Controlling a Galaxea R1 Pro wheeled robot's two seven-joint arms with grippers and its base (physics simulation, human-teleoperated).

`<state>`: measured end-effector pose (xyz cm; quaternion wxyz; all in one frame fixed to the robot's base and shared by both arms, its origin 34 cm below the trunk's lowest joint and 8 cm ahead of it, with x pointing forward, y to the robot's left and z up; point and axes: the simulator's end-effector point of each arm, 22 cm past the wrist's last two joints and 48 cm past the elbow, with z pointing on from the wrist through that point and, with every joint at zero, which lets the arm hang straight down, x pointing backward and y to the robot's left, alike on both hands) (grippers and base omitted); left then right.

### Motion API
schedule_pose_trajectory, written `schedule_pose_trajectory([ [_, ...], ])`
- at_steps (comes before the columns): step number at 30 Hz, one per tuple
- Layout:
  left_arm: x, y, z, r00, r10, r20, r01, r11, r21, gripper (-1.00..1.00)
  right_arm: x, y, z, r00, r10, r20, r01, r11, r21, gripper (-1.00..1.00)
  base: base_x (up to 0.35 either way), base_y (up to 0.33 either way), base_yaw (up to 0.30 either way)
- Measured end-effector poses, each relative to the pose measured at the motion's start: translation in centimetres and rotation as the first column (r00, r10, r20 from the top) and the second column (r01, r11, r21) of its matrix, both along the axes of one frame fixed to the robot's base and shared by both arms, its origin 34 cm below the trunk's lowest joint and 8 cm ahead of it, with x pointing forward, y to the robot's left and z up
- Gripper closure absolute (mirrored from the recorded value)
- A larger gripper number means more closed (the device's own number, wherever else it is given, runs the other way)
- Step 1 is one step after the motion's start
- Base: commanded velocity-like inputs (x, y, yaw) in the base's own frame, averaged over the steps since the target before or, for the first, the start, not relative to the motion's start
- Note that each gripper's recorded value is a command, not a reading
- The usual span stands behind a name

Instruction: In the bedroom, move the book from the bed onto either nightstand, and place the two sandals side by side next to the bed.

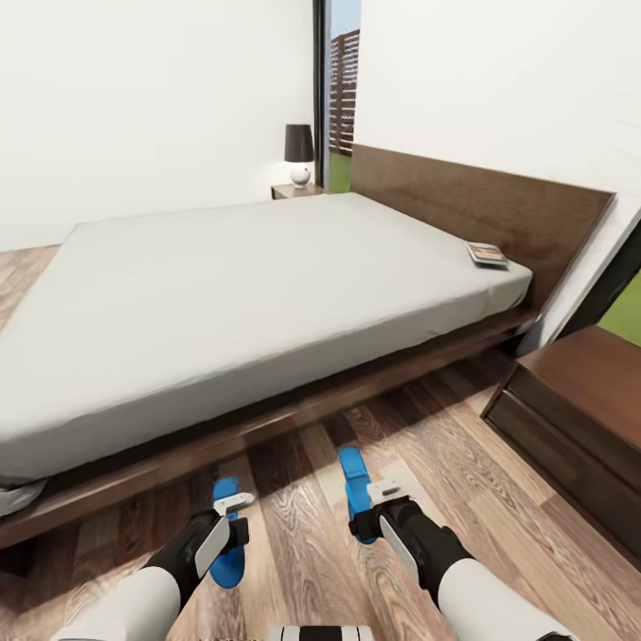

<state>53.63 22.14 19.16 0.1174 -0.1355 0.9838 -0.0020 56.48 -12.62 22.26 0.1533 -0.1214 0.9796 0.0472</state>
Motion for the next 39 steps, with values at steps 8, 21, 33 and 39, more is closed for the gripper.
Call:
schedule_pose_trajectory([
  [8,-0.07,-0.1,-0.1,1.0,-0.001,-0.002,0.001,1.0,-0.001,1.0,0.34,0.15,0.17,1.0,0.0,0.012,0.0,1.0,-0.002,1.0,0.0,0.0,0.119],
  [21,-0.07,-0.06,-0.1,1.0,0.0,-0.002,0.0,1.0,-0.001,1.0,0.31,0.15,0.16,1.0,0.002,0.011,-0.002,1.0,-0.004,1.0,0.0,0.0,0.262],
  [33,-0.08,-0.13,-0.1,1.0,0.001,-0.002,-0.001,1.0,-0.003,1.0,0.34,0.13,0.16,1.0,0.001,0.012,-0.001,1.0,-0.004,1.0,0.0,0.0,0.231],
  [39,-0.1,-0.04,-0.15,1.0,0.001,-0.003,-0.001,1.0,-0.001,1.0,0.38,0.18,0.15,1.0,-0.001,0.014,0.001,1.0,0.0,1.0,0.0,0.0,0.082],
])
